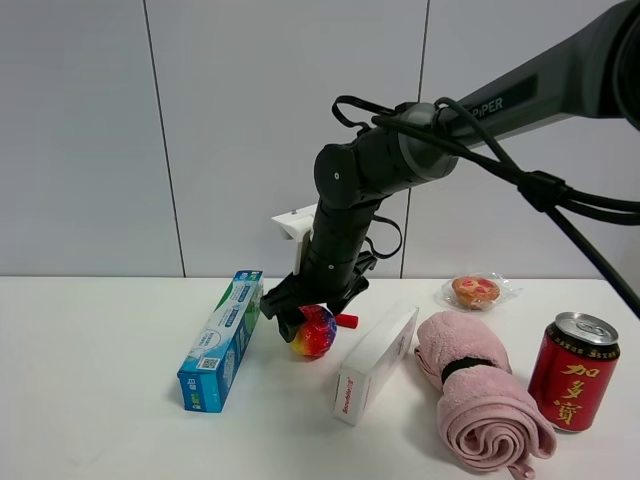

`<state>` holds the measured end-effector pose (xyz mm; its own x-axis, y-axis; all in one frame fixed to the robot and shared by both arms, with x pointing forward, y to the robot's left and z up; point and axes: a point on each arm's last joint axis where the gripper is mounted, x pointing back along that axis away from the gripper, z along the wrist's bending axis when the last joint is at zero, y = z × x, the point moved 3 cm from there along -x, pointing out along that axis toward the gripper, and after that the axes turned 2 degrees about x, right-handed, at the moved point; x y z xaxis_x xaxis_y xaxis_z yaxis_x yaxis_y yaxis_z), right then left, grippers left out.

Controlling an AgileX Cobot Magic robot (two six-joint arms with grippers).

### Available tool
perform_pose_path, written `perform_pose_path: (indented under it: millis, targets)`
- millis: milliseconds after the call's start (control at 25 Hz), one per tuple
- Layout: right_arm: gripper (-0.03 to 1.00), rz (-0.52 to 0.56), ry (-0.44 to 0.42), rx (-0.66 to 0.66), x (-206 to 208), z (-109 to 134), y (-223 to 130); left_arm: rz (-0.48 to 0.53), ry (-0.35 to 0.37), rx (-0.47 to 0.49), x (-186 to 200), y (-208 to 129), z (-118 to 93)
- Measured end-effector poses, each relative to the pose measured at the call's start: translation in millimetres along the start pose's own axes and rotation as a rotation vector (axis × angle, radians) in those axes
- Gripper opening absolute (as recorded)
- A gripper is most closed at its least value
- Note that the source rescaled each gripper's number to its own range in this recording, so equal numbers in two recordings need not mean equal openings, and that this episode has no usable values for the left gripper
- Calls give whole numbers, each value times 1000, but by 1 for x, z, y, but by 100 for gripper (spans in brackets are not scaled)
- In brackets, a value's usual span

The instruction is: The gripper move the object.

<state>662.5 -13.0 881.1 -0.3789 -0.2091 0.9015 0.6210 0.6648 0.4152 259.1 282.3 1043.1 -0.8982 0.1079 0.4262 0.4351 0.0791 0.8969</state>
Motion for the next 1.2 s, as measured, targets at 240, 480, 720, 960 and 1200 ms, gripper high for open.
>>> perform_pose_path:
  millis: [240, 480, 720, 960, 1200]
  targets:
    - [35, -14, -2, 1, 10, 0, 4, 0, 0, 0, 0, 0, 0]
    - [35, -114, -4, 28, 70, 12, 28, 0, 0, 0, 0, 0, 0]
    - [35, -335, -20, 50, 180, 21, 54, 0, 0, 0, 0, 0, 0]
    - [35, -530, -62, 50, 281, 14, 54, 0, 0, 0, 0, 0, 0]
    - [73, -692, -129, 30, 365, 5, 39, 0, 0, 0, 0, 0, 0]
